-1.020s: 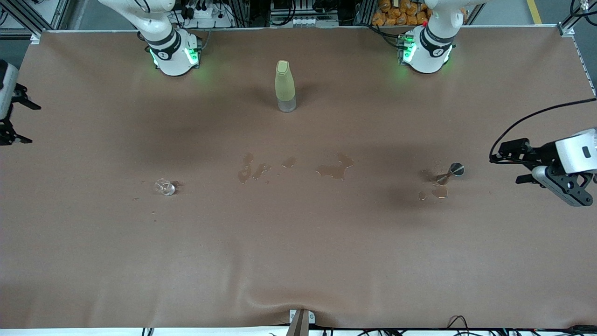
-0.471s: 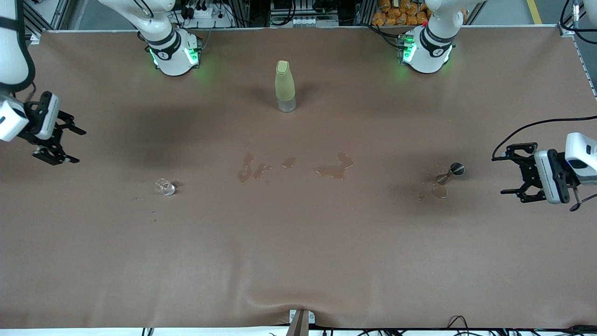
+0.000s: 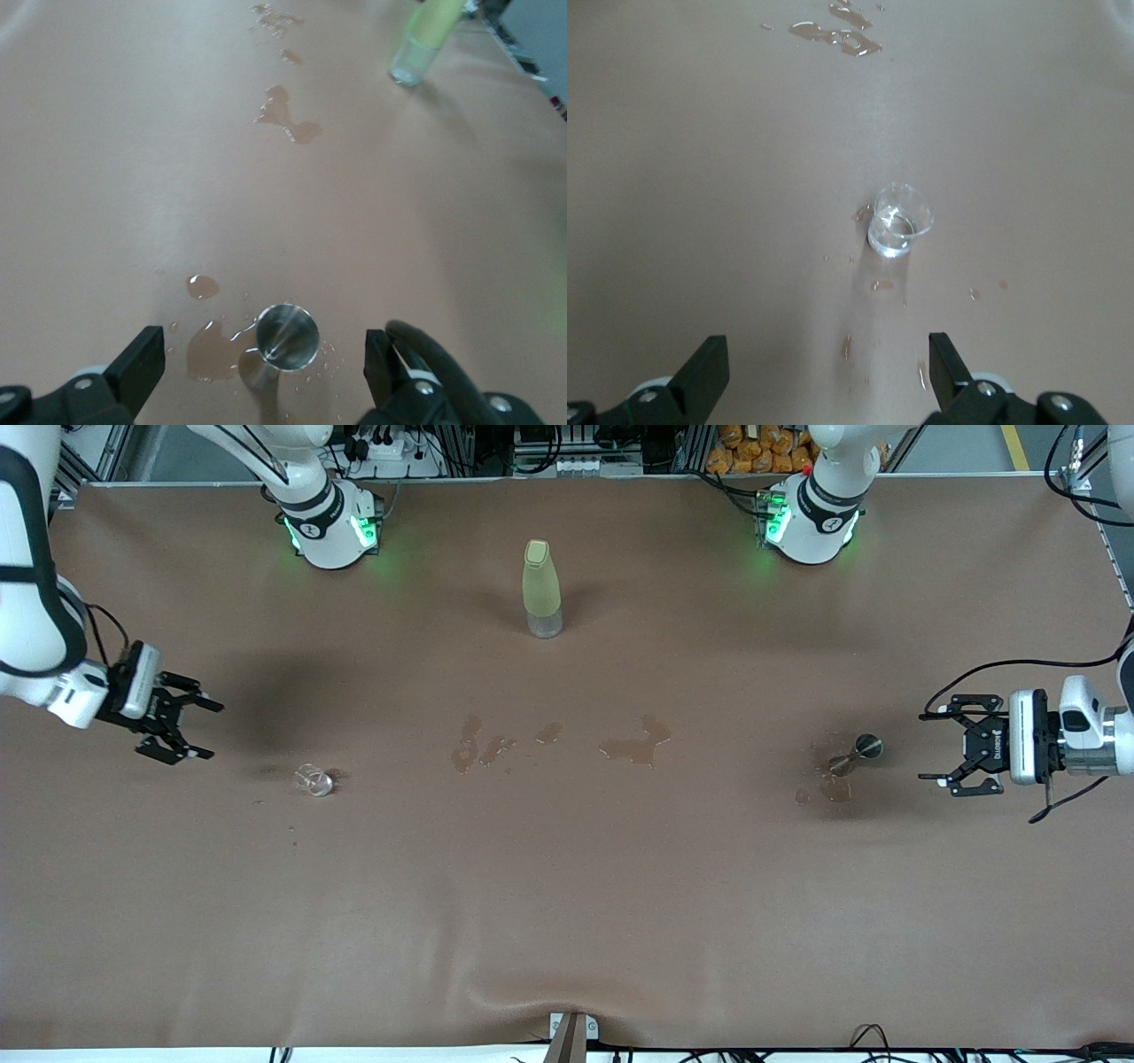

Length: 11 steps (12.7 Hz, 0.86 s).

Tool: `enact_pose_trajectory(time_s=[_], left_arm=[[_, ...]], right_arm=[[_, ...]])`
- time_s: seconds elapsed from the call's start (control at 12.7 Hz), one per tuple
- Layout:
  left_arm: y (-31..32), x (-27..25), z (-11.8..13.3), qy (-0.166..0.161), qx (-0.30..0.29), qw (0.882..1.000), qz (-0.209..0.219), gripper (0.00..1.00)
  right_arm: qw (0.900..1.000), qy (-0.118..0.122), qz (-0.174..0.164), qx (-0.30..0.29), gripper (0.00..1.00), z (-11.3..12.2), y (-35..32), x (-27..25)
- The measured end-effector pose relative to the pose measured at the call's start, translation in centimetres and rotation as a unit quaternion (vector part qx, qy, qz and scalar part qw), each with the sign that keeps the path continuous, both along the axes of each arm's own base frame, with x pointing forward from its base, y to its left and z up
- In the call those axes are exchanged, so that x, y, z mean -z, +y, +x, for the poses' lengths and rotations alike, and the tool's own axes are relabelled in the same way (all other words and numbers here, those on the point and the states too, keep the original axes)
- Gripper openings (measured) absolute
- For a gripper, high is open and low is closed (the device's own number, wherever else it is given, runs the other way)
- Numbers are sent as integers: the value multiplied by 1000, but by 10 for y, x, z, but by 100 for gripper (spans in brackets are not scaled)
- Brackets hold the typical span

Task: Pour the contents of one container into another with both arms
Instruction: 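Lower the left gripper to the steel jigger while the right gripper lowers to the beaker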

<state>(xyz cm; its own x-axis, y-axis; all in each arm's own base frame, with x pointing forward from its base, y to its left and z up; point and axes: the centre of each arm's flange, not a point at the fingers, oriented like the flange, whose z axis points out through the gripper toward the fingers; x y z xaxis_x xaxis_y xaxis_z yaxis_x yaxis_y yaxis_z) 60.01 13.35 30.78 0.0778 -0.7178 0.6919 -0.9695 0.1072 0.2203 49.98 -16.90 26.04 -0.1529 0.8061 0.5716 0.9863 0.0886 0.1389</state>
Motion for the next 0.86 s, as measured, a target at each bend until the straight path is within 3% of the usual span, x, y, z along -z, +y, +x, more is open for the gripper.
enact_pose_trajectory(time_s=[0.16, 0.31, 0.86], left_arm=[[17, 33, -7, -23, 27, 998, -43, 100], [22, 61, -13, -42, 52, 995, -70, 100], [32, 129, -28, -29, 42, 991, -122, 100]], right_arm=[[999, -14, 37, 4, 100, -3, 5, 34], [997, -8, 76, 26, 100, -6, 12, 63], [979, 16, 182, 93, 100, -17, 37, 128]])
